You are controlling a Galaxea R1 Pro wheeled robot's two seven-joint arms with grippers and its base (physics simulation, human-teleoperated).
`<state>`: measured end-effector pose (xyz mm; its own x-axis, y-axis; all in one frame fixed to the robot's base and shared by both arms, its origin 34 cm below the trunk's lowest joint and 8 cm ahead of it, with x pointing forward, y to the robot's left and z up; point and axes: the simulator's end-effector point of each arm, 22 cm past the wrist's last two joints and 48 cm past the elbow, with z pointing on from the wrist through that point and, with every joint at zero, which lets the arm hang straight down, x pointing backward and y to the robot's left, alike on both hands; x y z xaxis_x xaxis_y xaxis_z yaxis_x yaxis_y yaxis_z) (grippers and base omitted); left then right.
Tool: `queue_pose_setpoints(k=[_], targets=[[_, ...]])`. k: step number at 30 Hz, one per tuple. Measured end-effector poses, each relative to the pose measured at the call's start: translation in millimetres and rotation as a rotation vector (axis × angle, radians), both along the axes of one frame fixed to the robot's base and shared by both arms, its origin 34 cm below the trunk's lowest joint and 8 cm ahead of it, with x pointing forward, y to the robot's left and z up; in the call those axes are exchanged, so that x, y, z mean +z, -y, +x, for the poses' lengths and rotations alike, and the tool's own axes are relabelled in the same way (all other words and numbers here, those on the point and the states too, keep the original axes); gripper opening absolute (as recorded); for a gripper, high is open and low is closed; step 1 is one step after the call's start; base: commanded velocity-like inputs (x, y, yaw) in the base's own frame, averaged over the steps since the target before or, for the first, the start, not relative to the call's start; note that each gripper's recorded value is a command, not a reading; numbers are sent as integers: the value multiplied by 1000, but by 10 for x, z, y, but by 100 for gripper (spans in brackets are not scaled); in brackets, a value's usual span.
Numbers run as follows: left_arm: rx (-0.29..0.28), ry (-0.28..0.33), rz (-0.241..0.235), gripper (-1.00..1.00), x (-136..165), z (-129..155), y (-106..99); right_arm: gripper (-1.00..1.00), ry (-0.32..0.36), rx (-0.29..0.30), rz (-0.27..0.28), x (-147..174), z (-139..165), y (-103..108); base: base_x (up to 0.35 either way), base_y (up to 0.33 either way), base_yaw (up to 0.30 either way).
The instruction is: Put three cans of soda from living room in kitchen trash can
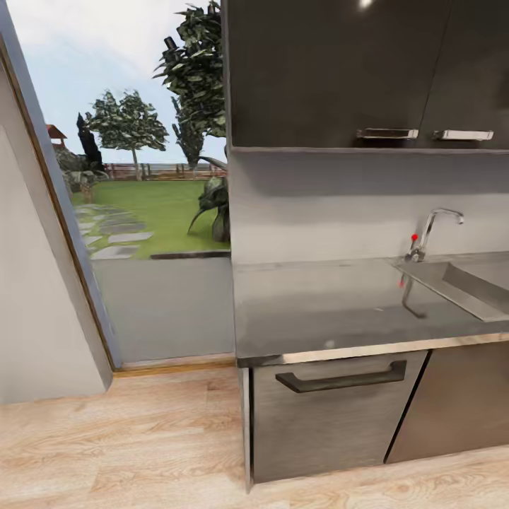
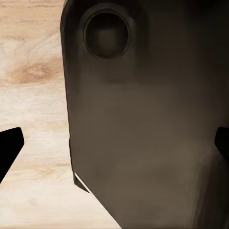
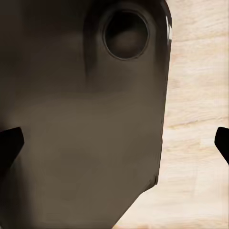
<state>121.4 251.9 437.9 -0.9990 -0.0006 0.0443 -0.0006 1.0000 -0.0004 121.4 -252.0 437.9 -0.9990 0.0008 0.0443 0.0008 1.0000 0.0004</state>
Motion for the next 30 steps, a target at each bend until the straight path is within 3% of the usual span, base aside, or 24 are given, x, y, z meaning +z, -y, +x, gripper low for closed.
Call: queue_pose_setpoints(k=[3,10,30], targets=[[8,41,-3,100,-6,204,-7,100,41,-8,3,-5,183,3,0,0,0],[8,64,-3,100,-6,311,-8,100,101,-7,3,-2,412,4,0,0,0],[8,64,-3,100,-6,311,-8,100,101,-7,3,-2,412,4,0,0,0]])
